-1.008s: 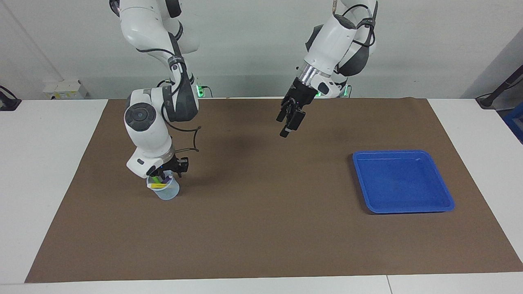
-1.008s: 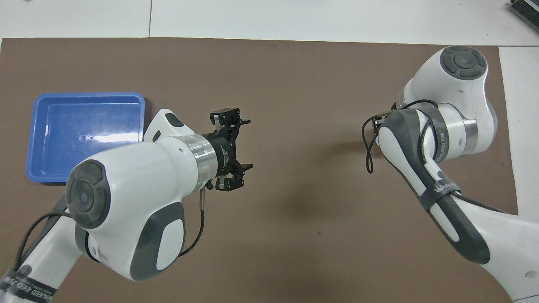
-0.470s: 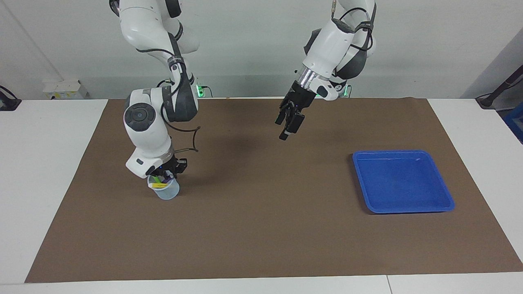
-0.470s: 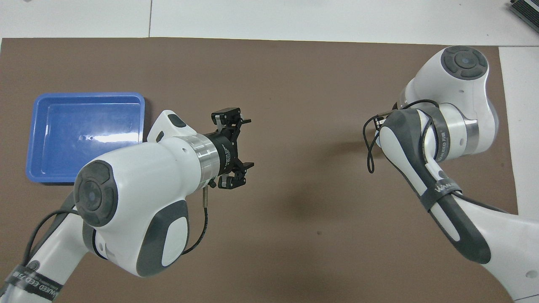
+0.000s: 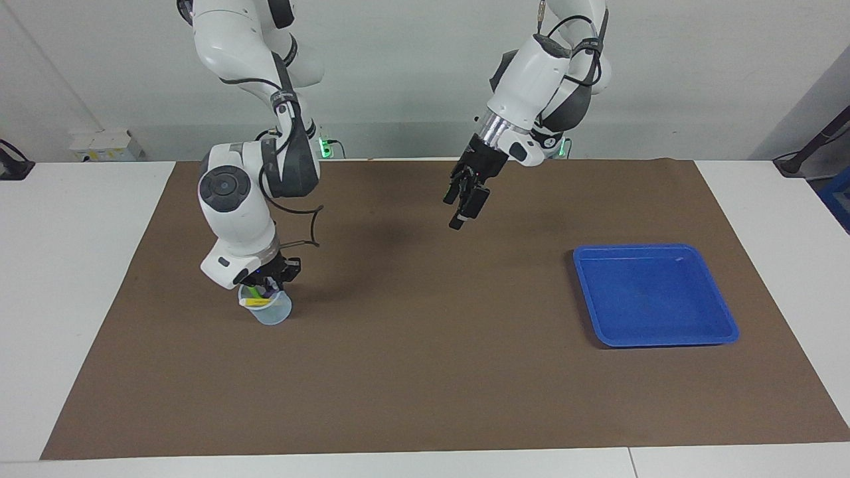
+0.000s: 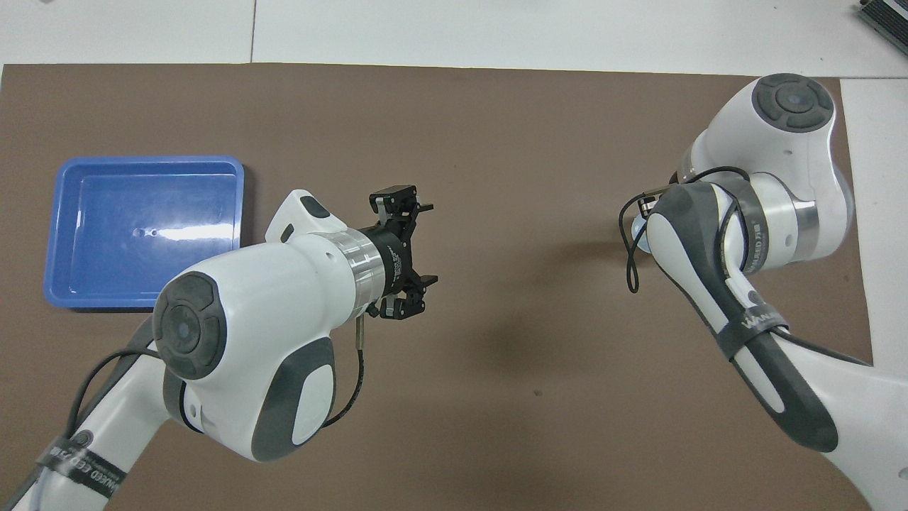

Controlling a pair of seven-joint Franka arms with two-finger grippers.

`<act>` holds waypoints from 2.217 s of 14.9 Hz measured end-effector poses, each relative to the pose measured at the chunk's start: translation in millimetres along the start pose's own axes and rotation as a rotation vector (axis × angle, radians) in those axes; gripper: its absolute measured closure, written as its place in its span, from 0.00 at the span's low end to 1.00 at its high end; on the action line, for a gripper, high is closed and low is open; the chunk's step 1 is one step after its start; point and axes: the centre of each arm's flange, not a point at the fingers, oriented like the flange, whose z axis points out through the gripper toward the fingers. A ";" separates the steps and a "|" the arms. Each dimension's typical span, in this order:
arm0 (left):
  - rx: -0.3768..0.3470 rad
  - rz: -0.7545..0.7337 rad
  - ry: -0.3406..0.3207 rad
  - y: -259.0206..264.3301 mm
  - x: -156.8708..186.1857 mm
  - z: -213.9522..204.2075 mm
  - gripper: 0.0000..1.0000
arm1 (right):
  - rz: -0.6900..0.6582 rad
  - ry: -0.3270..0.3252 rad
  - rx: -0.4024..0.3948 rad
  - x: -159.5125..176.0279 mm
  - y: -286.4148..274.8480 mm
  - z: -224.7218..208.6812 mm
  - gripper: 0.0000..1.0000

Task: Right arm passes pens to left for tray arrangement
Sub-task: 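Lift the purple pen from the cup with the right gripper toward the left gripper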

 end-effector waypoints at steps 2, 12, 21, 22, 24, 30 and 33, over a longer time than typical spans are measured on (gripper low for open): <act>-0.005 -0.022 -0.004 -1.1 -2.2 3.5 0.00 | 0.001 -0.009 0.002 -6.0 11.8 -8.1 0.81; 0.012 -0.164 -0.013 -12.4 -17.1 9.4 0.00 | 0.015 0.016 0.076 -40.9 43.3 -80.5 0.81; -0.007 -0.210 -0.031 -13.9 -26.2 11.6 0.00 | 0.089 0.035 0.367 -67.0 43.3 -173.7 0.81; -0.007 -0.222 -0.036 -14.2 -29.4 11.0 0.00 | 0.131 0.030 0.411 -66.4 39.9 -175.3 0.81; -0.007 -0.261 -0.049 -16.0 -40.4 9.6 0.00 | 0.220 0.012 0.486 -64.4 25.2 -179.7 0.81; -0.051 -0.289 -0.121 -30.2 -77.0 12.9 0.00 | 0.433 -0.037 0.598 -54.2 -40.0 -188.9 0.81; -0.061 -0.310 -0.143 -31.3 -86.9 18.0 0.00 | 0.469 -0.057 0.597 -54.1 -66.2 -190.0 0.81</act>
